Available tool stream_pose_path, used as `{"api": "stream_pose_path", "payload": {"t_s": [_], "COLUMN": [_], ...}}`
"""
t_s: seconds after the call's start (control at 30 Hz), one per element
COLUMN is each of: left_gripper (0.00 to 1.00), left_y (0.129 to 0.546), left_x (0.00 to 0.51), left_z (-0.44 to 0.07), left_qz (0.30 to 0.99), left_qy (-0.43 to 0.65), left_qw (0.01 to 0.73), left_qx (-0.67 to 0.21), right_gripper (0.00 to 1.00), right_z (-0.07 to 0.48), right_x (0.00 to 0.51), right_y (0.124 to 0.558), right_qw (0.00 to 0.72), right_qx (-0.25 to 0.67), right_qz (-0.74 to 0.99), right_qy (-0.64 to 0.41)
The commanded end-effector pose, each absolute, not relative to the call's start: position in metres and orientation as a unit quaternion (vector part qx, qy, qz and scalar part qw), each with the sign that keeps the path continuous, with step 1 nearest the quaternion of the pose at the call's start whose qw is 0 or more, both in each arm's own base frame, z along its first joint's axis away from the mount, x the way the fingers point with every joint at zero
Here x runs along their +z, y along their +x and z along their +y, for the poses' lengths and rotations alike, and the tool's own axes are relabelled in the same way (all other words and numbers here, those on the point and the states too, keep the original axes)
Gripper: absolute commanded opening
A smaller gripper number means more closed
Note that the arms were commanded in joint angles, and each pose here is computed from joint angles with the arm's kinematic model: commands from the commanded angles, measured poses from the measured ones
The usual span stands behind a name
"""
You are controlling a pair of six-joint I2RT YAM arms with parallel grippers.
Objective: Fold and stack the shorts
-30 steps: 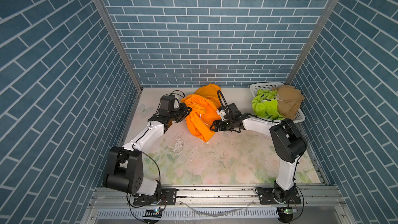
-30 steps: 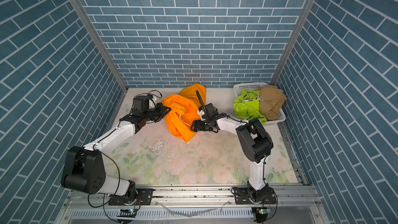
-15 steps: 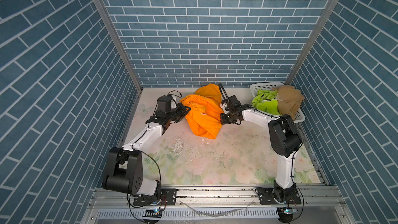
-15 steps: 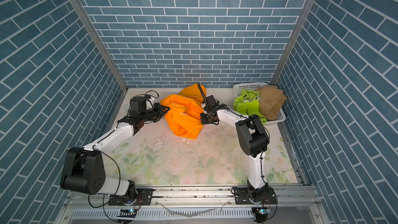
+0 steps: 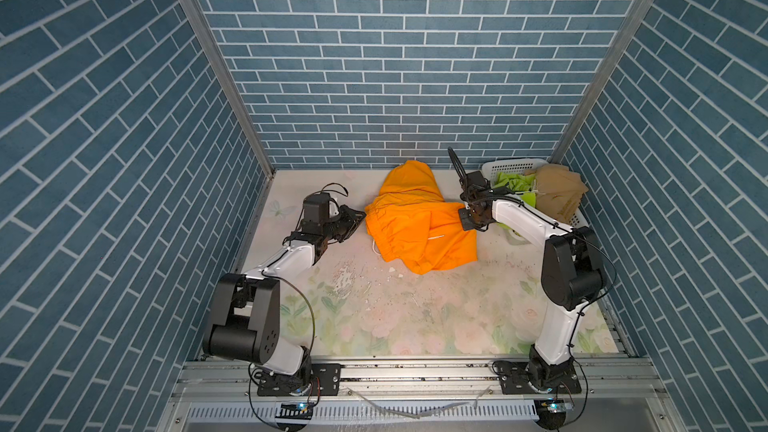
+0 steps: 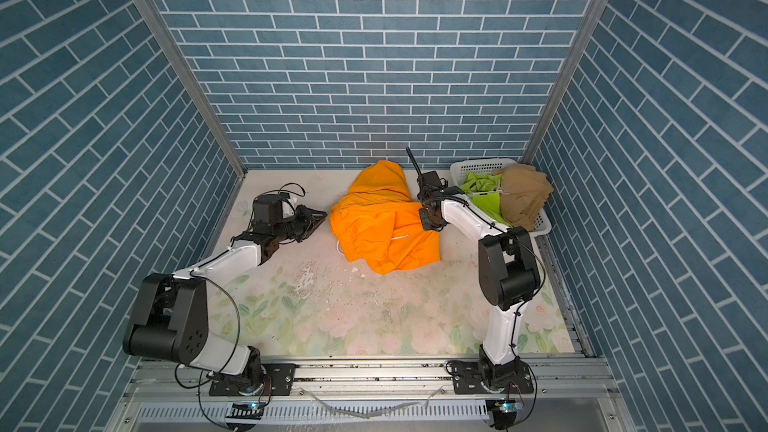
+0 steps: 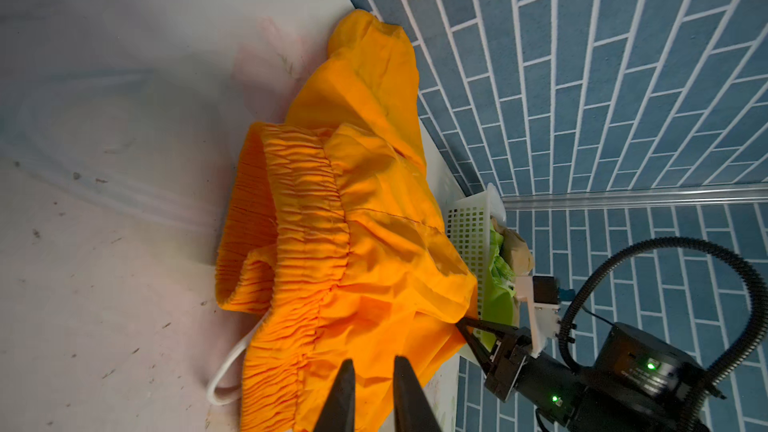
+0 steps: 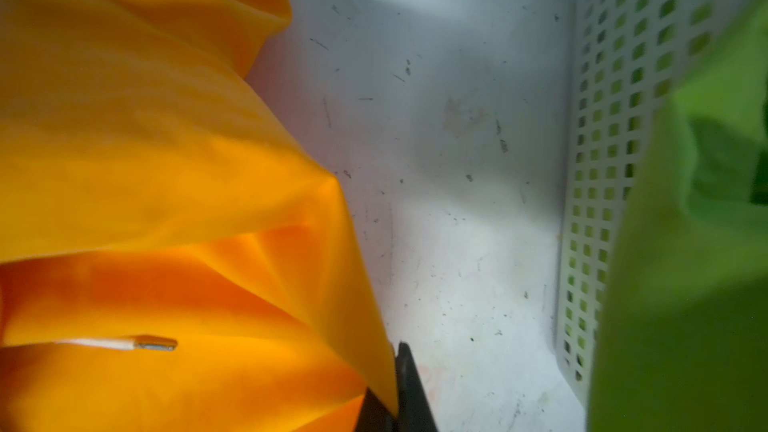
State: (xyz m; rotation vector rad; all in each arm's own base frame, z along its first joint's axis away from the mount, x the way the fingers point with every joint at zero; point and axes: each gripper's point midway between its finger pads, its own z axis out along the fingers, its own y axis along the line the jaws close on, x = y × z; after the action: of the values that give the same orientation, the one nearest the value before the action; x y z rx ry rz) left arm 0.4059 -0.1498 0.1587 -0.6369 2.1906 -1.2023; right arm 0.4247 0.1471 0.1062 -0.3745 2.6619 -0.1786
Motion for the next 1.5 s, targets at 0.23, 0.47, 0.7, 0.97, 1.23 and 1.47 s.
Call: {"api": "stream_pose_path", "payload": {"t_s": [0.23,0.47,0.7,0.97,1.23,1.47], "left_gripper": [0.69,0.67,0.62,0.82,0.76,0.7], "left_y": [0.337,0.302,0.298,0.307,0.308,0.326], "left_x": [0.117,0.063,0.036,0.008,-0.009,-0.009], "left_z": [-0.216,-0.234,-0.24,-0.254,-0.24,-0.205], "left_qz": [0.893,0.917,0.927,0.889,0.854,0.837], "left_qy": [-0.117,-0.117,-0.132,-0.251,-0.373,-0.417], "left_qw": [0.202,0.147,0.12,0.08,0.091,0.162], "left_qx": [-0.385,-0.352,-0.329,-0.374,-0.351,-0.314], "right_gripper": [0.74,0.81,0.82,0.82,0.81,0.81], "right_z": [0.152,0.16,0.166,0.167,0.168,0.164], "right_x": [0.124,0.116,0.11,0.108,0.117,0.121], "right_y": [0.39,0.371,0.362,0.358,0.354,0.343], "right_qw": [0.237,0.242,0.243,0.248,0.265,0.275], "right_qx": [-0.019,0.04,0.072,0.086,0.1,0.106], "right_qz": [0.964,0.965,0.964,0.962,0.956,0.952], "right_qy": [-0.122,-0.096,-0.085,-0.078,-0.074,-0.079]}}
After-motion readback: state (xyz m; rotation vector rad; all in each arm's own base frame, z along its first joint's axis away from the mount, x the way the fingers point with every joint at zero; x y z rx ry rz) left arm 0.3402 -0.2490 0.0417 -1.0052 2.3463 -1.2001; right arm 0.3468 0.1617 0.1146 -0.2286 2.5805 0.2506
